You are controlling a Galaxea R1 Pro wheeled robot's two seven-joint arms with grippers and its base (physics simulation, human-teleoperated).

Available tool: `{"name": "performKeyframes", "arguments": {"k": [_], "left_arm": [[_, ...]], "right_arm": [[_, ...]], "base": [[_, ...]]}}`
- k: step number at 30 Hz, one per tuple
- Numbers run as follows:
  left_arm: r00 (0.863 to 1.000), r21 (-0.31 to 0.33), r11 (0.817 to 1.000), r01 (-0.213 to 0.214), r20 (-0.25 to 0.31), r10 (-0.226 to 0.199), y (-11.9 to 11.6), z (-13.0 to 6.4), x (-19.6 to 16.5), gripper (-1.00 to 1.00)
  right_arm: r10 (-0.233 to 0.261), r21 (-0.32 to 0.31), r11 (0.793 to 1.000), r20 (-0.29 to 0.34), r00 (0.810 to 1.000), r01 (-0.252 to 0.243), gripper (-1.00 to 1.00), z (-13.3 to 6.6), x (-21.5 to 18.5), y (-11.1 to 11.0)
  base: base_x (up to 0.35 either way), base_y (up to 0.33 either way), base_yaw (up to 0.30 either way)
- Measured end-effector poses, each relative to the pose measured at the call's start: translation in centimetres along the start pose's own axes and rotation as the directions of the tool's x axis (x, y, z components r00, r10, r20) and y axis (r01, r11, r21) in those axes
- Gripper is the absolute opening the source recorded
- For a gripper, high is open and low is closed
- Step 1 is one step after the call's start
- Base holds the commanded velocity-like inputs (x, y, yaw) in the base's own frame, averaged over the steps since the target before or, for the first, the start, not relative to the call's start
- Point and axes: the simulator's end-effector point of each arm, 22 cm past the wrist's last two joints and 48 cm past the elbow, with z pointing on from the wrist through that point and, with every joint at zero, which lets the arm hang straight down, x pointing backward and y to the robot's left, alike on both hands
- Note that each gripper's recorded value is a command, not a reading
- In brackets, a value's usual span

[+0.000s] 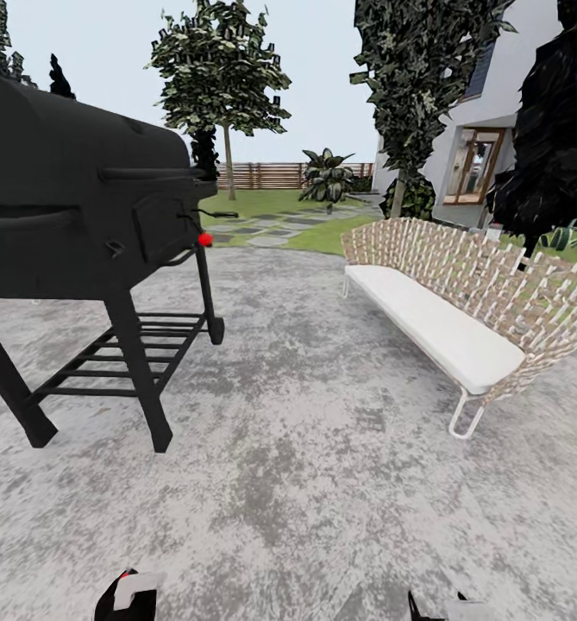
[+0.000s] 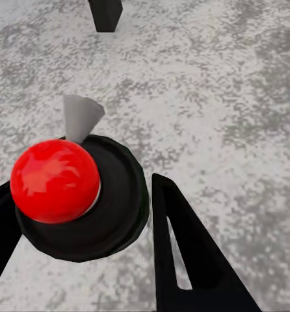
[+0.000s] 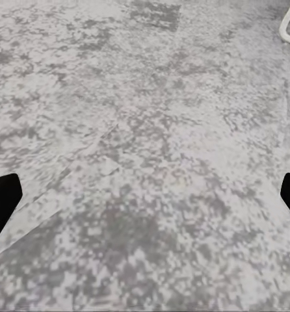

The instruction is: Pick up the pesticide atomizer in the garden and spray insectifuge to fully cover both potted plants in the garden.

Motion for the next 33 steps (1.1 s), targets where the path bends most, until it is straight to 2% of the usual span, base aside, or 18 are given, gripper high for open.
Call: {"name": "performKeyframes", "arguments": {"k": [7, 33], "left_arm": [[1.0, 0.001, 1.0, 0.001, 0.0, -0.001, -0.09, -0.02, 0.01, -1.0], [1.0, 0.0, 1.0, 0.002, -0.001, -0.002, -0.08, -0.03, 0.03, -1.0]], "right_arm": [[-0.004, -0.008, 1.0, 0.001, 1.0, 0.004, 1.0, 0.0, -0.03, 0.2], [0.001, 0.002, 1.0, -0.005, 1.0, -0.001, 1.0, -0.07, 0.2, -0.09]], "base": [[0.316, -0.114, 0.0], [0.336, -0.006, 0.0]]}}
